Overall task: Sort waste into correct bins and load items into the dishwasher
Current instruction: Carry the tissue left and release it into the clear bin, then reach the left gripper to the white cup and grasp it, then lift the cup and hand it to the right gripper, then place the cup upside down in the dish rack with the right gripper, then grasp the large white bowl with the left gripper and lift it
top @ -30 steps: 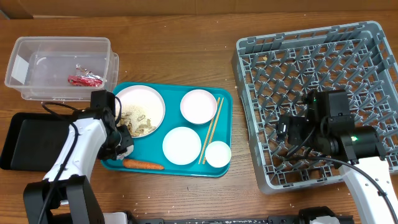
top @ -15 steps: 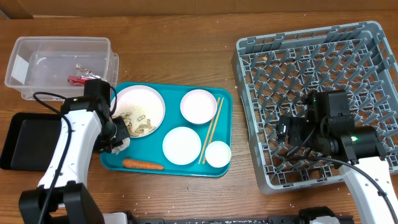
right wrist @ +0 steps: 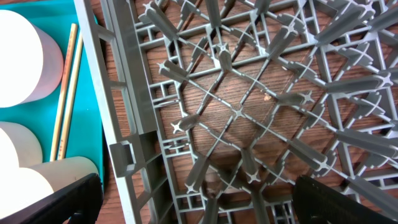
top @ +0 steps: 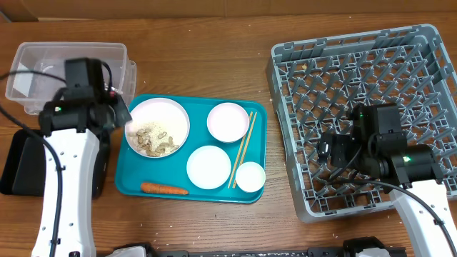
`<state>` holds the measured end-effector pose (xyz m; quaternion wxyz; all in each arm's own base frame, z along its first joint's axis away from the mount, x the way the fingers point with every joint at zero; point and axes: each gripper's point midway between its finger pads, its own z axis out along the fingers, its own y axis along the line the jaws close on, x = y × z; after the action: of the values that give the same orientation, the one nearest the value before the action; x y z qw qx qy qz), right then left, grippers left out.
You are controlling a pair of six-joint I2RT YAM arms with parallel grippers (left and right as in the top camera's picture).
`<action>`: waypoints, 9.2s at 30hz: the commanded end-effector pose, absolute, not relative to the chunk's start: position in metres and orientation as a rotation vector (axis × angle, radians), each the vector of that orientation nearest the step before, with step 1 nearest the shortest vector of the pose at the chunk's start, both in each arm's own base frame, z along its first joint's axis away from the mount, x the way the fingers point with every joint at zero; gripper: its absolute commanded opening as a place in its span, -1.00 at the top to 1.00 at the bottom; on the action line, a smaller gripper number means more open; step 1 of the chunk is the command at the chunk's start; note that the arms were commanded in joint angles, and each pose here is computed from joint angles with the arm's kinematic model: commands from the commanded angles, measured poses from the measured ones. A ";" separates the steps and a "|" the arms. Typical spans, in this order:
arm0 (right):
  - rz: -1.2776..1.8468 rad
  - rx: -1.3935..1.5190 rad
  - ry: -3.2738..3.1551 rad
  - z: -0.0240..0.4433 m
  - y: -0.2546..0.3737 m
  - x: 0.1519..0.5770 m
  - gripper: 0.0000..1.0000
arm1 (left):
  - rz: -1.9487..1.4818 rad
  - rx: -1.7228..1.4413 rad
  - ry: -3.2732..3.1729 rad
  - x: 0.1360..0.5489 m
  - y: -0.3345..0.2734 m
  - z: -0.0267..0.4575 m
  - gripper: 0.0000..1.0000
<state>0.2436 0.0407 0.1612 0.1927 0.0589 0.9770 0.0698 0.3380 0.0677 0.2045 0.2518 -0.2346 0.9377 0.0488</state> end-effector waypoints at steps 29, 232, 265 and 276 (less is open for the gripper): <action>0.198 0.159 2.710 0.173 0.040 0.249 -1.00 | -0.006 -0.596 2.365 0.429 0.092 0.221 -0.07; 0.024 1.330 2.729 0.152 -0.185 0.237 -0.09 | -0.090 -0.323 2.680 0.314 -0.019 0.268 -0.12; 0.484 0.383 2.575 0.276 -0.021 0.329 -0.78 | -0.077 -0.347 2.739 0.300 -0.017 0.262 -0.38; 0.445 -0.035 2.777 0.246 0.093 0.316 -0.82 | -0.180 -0.249 2.824 0.293 -0.048 0.238 -0.29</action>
<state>0.3185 0.0885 0.2524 0.1732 -0.0032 0.9674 0.1846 0.2992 -0.0306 0.2555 0.1788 -0.1049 0.9771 -0.0490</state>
